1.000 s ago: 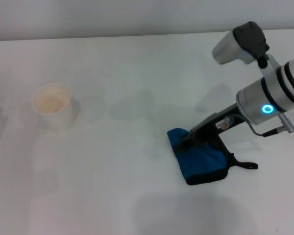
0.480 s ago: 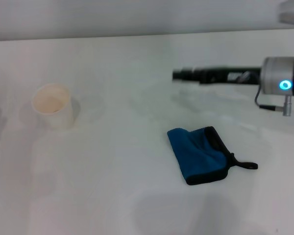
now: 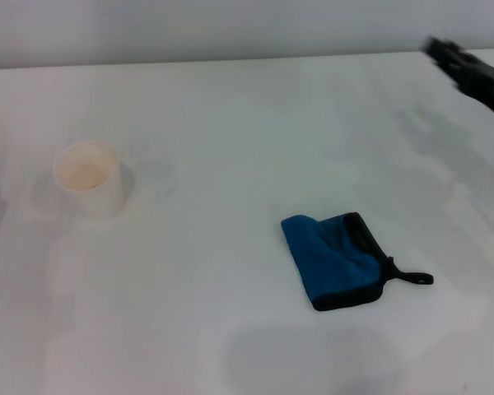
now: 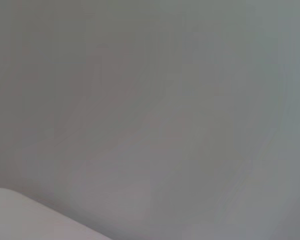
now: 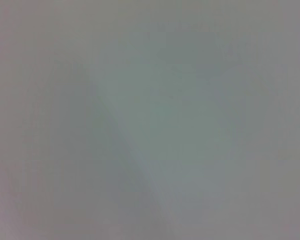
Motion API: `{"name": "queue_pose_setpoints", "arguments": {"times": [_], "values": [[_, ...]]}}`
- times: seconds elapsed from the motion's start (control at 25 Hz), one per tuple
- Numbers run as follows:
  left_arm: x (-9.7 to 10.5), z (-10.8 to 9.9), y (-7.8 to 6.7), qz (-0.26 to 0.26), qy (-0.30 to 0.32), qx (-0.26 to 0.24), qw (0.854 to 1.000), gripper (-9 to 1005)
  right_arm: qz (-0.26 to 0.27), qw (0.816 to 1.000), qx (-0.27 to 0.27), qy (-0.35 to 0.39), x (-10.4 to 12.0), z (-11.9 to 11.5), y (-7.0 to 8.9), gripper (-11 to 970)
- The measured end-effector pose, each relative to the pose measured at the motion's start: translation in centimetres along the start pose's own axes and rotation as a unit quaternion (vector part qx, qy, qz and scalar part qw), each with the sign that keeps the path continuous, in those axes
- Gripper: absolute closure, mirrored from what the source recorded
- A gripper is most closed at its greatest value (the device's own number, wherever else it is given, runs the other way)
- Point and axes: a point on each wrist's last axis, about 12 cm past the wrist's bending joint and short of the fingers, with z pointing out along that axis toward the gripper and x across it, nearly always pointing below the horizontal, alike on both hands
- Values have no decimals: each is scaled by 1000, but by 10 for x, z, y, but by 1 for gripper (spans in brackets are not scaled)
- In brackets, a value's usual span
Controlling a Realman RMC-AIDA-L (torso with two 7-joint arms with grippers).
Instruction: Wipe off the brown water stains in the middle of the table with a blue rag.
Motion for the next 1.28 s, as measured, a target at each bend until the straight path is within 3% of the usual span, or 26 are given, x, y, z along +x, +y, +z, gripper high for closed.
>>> {"name": "queue_pose_setpoints", "arguments": {"times": [0.2, 0.36, 0.76, 1.08, 1.28], "values": [[1, 3, -1, -4, 2, -7, 1000, 104, -56, 993, 95, -42, 23, -29, -17, 537], [3, 13, -6, -7, 13, -5, 1000, 103, -42, 985, 152, -67, 34, -38, -21, 538], [6, 31, -20, -15, 28, 8, 999, 103, -202, 966, 159, -33, 35, -26, -18, 540], [4, 56, -31, -17, 46, 10, 999, 104, -221, 958, 181, 17, 26, 6, -26, 542], [4, 59, -34, -17, 45, 13, 999, 103, -216, 960, 179, 23, 30, 9, -23, 543]]}}
